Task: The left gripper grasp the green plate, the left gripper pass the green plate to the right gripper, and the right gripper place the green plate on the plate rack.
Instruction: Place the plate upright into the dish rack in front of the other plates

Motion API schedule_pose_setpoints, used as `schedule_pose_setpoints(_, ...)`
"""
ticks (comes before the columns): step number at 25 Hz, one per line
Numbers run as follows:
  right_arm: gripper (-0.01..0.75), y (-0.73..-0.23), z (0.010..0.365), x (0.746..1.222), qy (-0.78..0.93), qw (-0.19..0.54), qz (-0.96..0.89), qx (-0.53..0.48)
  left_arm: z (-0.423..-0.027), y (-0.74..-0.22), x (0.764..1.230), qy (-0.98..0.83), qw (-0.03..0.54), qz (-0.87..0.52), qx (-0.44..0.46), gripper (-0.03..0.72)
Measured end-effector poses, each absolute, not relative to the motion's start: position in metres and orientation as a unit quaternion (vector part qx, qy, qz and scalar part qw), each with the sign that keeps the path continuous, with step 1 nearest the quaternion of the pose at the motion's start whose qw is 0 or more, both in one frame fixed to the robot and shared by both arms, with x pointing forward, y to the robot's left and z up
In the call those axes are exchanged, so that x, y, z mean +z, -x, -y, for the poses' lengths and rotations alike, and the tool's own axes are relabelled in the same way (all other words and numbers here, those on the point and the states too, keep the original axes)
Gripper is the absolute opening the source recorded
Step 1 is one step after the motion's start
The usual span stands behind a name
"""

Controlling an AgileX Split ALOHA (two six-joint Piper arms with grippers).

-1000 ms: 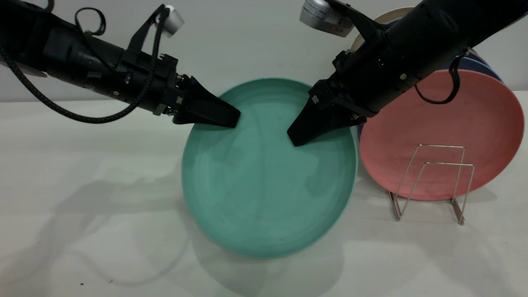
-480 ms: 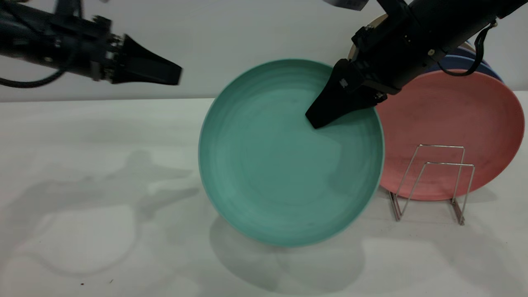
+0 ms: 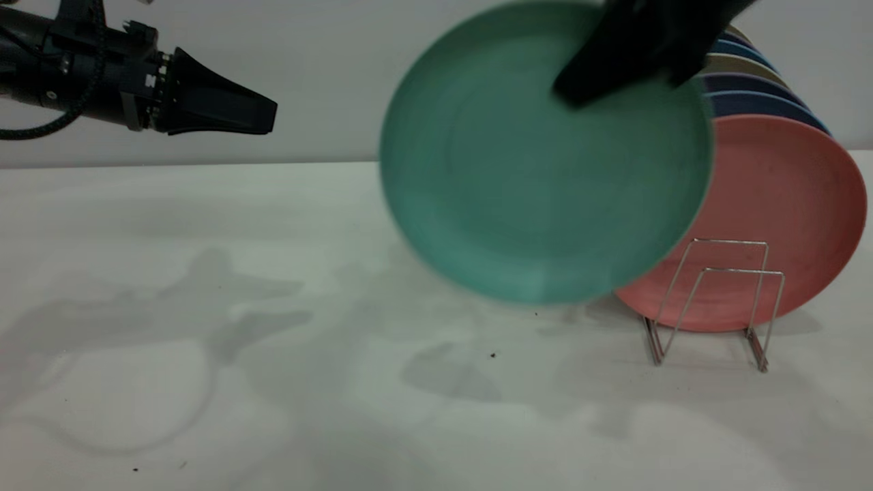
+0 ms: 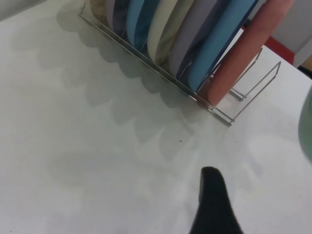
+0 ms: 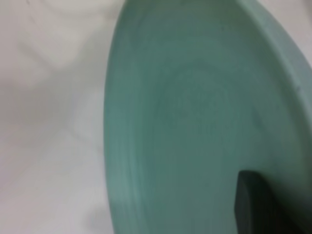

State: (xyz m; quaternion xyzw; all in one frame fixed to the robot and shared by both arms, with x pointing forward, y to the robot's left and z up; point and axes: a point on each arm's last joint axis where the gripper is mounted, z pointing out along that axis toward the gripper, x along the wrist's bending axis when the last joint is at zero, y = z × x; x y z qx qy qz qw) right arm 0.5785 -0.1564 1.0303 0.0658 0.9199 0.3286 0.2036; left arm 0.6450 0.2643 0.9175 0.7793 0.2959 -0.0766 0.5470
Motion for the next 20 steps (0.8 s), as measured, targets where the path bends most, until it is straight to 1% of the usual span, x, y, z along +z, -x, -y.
schedule_pose_setpoints(3, 0.129, -0.569, 0.165, 1.048, -0.007, 0.243, -0.927, 0.287, -0.264, -0.645, 0.918, -0.779, 0.547, -0.296, -0.077, 0.527)
schedule_pose_setpoints(6, 0.129, -0.566, 0.174, 1.054, 0.021, 0.258, -0.934, 0.247, -0.264, -0.645, 0.918, -0.778, 0.548, -0.296, -0.079, 0.527)
schedule_pose_setpoints(10, 0.129, -0.572, 0.198, 1.05, -0.006, 0.261, -0.94, 0.221, -0.264, -0.645, 0.918, -0.775, 0.548, -0.302, -0.085, 0.526)
schedule_pose_setpoints(16, 0.129, -0.582, 0.239, 1.05, -0.07, 0.271, -0.937, 0.211, -0.264, -0.644, 0.918, -0.775, 0.548, -0.304, -0.087, 0.526)
schedule_pose_setpoints(20, 0.129, -0.588, 0.249, 1.044, -0.099, 0.264, -0.933, 0.222, -0.264, -0.644, 0.918, -0.775, 0.548, -0.303, -0.087, 0.526)
